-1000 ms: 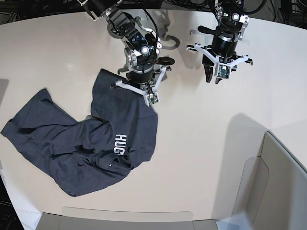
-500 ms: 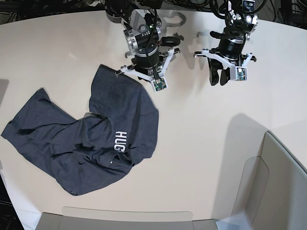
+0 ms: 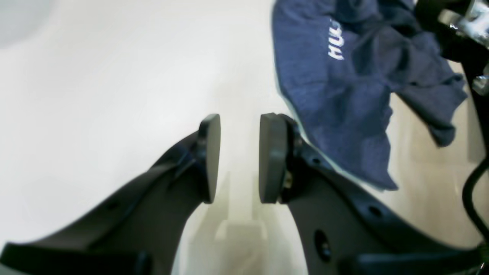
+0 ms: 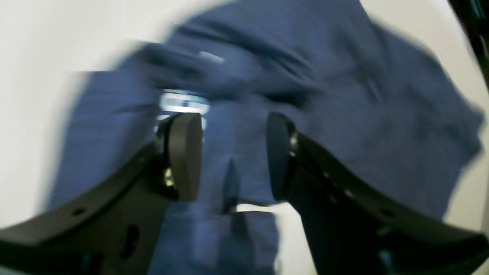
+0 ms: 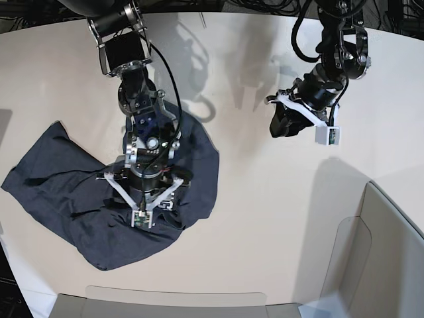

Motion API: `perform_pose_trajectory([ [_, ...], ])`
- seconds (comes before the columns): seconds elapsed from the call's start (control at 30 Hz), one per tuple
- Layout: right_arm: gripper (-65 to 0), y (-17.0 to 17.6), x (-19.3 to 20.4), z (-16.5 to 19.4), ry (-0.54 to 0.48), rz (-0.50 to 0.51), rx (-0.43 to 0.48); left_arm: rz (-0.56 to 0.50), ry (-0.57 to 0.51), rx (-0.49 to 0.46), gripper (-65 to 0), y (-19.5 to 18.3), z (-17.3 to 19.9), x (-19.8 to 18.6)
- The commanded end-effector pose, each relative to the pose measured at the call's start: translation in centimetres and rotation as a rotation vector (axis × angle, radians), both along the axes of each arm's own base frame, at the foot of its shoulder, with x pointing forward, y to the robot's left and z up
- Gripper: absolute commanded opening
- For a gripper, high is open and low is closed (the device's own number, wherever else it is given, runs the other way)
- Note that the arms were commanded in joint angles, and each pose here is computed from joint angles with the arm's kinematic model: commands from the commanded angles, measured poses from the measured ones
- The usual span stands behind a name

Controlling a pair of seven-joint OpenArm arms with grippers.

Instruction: Layout the t-shirt on the table in an organized manner, then fold the t-shirt properly

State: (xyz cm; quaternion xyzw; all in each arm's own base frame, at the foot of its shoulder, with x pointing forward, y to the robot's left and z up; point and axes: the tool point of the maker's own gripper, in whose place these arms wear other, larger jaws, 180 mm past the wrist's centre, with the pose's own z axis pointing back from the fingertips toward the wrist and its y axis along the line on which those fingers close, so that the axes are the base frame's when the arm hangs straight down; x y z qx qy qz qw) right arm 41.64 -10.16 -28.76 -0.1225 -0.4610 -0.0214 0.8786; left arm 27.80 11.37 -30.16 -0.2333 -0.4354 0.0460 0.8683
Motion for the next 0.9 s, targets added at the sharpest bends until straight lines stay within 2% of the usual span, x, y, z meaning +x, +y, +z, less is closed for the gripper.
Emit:
perform_pose_trajectory([
  [0.0,-37.5,0.2,1.6,3.0,-0.087,-0.009,0.017,-0.011,-0.04,-0.008,-47.2,-0.2,1.3,0.8],
  [0.1,-37.4,-2.4,1.8,3.2,-0.093,-0.106,0.088,-0.028,-0.03,-0.003,-47.2,-0.3,1.5,1.7],
  [0.23,-37.4,-6.3,1.4,1.5,-0.113,-0.268,0.345,-0.031,-0.013,0.002,-47.2,-0.3,1.0,1.9],
  [0.37,-37.6,-10.5,0.4,-1.0,-0.184,-0.447,0.685,-0.042,0.01,0.004,-47.2,-0.4,0.6,1.6],
  [0.43,-37.6,-11.5,0.4,-2.0,-0.203,-0.489,0.777,-0.043,0.01,0.004,-47.2,-0.5,0.6,1.6],
  [0.57,-37.7,-11.5,1.6,-2.4,-0.251,-0.497,0.84,-0.053,0.035,0.009,-47.2,-0.6,0.2,1.2],
  [0.73,-37.7,-9.5,3.8,0.3,-0.332,-0.422,0.828,-0.054,0.038,0.009,-47.2,-0.6,0.1,1.2],
  [0.87,-37.7,-9.1,5.0,1.5,-0.377,-0.411,0.826,-0.053,0.044,0.01,-47.2,-0.5,-0.1,1.2],
])
